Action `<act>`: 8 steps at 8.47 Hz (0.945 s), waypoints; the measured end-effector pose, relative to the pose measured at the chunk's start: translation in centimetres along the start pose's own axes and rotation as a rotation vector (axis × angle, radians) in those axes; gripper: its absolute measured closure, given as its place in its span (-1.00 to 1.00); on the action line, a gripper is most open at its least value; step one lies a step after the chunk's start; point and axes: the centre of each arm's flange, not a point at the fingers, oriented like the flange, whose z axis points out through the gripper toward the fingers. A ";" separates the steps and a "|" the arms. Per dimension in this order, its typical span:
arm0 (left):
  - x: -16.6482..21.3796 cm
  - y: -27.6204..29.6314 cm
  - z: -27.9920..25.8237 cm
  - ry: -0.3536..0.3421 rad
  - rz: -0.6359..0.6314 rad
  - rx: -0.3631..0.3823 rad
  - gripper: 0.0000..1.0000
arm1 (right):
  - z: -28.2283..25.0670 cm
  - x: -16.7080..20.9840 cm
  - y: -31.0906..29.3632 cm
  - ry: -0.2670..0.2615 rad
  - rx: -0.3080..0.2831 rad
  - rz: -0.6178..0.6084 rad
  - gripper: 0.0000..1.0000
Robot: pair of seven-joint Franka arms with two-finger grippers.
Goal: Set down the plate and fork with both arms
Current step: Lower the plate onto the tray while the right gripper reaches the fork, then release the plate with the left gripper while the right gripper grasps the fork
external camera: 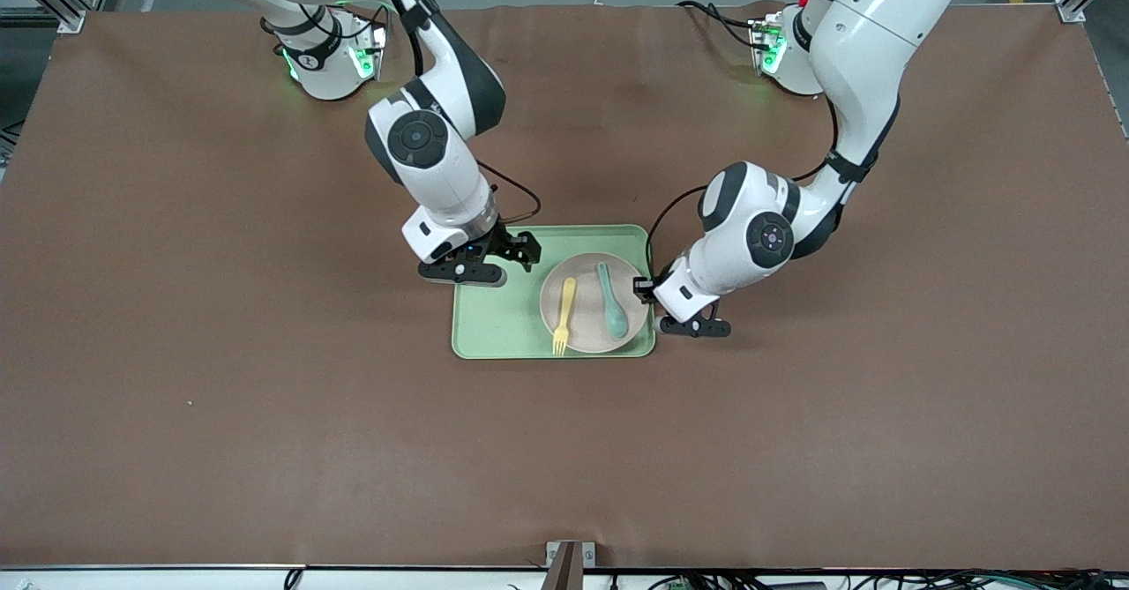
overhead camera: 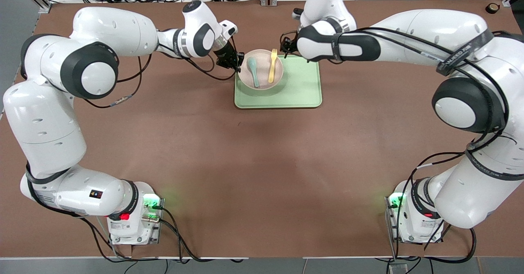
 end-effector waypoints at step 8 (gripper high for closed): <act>-0.5 -1.1 1.8 -0.027 -0.016 0.008 0.44 | 8.4 -1.8 -6.1 0.071 0.065 -0.015 -0.79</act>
